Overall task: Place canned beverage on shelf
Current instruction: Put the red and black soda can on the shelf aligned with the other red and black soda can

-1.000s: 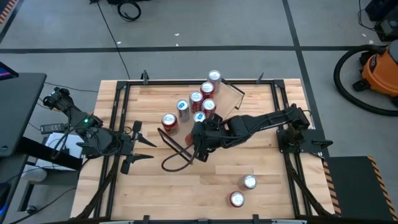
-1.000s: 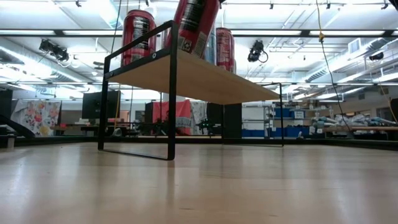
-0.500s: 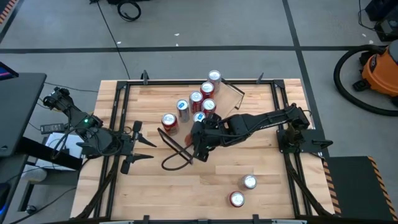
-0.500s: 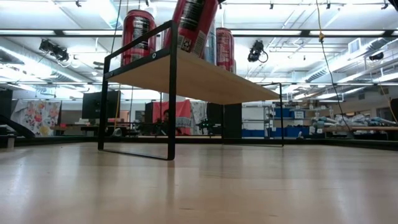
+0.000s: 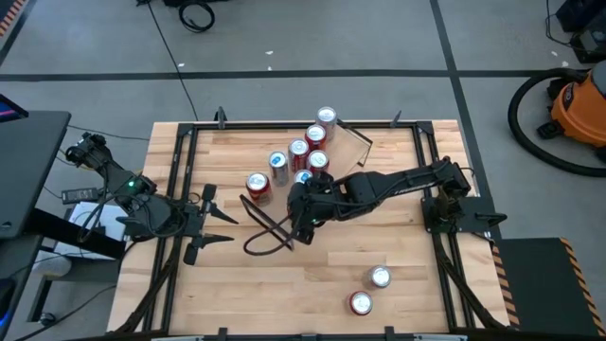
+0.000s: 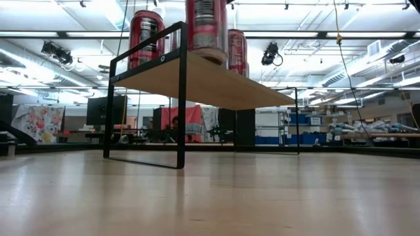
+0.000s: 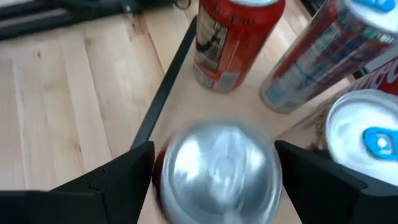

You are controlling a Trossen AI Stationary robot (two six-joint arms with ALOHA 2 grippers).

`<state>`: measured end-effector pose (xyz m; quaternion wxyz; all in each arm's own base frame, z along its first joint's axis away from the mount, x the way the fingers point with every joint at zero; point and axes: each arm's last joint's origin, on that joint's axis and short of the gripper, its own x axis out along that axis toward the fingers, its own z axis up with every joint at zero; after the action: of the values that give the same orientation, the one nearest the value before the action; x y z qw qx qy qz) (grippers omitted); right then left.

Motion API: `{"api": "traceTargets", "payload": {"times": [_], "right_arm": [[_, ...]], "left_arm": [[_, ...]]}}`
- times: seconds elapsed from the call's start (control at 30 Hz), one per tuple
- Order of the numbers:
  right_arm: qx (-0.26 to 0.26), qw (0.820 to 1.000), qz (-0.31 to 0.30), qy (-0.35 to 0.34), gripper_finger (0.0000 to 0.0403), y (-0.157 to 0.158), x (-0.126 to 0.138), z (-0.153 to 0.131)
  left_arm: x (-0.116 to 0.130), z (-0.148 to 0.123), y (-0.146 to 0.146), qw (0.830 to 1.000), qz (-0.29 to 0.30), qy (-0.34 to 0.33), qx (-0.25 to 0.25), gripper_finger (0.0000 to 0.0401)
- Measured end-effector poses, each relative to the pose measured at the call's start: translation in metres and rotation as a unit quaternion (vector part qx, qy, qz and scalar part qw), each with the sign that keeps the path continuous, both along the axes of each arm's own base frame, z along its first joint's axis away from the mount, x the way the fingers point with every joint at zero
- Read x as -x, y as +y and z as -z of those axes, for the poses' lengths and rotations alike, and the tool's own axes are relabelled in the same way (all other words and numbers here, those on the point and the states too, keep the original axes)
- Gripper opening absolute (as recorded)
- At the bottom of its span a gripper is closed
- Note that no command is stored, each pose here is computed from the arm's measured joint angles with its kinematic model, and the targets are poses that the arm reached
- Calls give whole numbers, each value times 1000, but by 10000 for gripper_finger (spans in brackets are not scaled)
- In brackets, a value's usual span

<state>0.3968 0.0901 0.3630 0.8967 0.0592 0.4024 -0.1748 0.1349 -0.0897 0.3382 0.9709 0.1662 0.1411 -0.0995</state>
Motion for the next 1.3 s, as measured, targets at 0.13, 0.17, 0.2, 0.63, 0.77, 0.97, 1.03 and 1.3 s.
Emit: {"api": "traceTargets", "payload": {"times": [0.13, 0.17, 0.2, 0.63, 0.77, 0.97, 1.03, 1.3], "right_arm": [[2, 1000, 3, -9, 339, -1, -1, -1], [2, 1000, 2, -10, 339, -1, -2, -1], [2, 1000, 2, -10, 339, -1, -1, -1], [31, 999, -3, -29, 339, 2, -4, -4], [45, 998, -5, -33, 339, 2, -4, -5], [51, 997, -17, -52, 339, 5, -5, -10], [52, 996, -22, -62, 339, 7, -2, -16], [94, 992, -63, -55, 334, 31, 23, -31]], "left_arm": [[0, 0, 0, 1000, 0, 1, -1, 192], [0, 0, 0, 1000, 0, 1, -1, 192], [0, 0, 0, 1000, 0, 1, -1, 192], [0, 0, 0, 1000, 0, 2, -1, 192], [0, 0, 0, 1000, 0, 2, -1, 192], [0, 0, 0, 1000, 0, 2, -1, 192], [0, 1, 0, 1000, 0, 3, -1, 192], [3, 8, 2, 999, -7, 38, -9, 192]]}}
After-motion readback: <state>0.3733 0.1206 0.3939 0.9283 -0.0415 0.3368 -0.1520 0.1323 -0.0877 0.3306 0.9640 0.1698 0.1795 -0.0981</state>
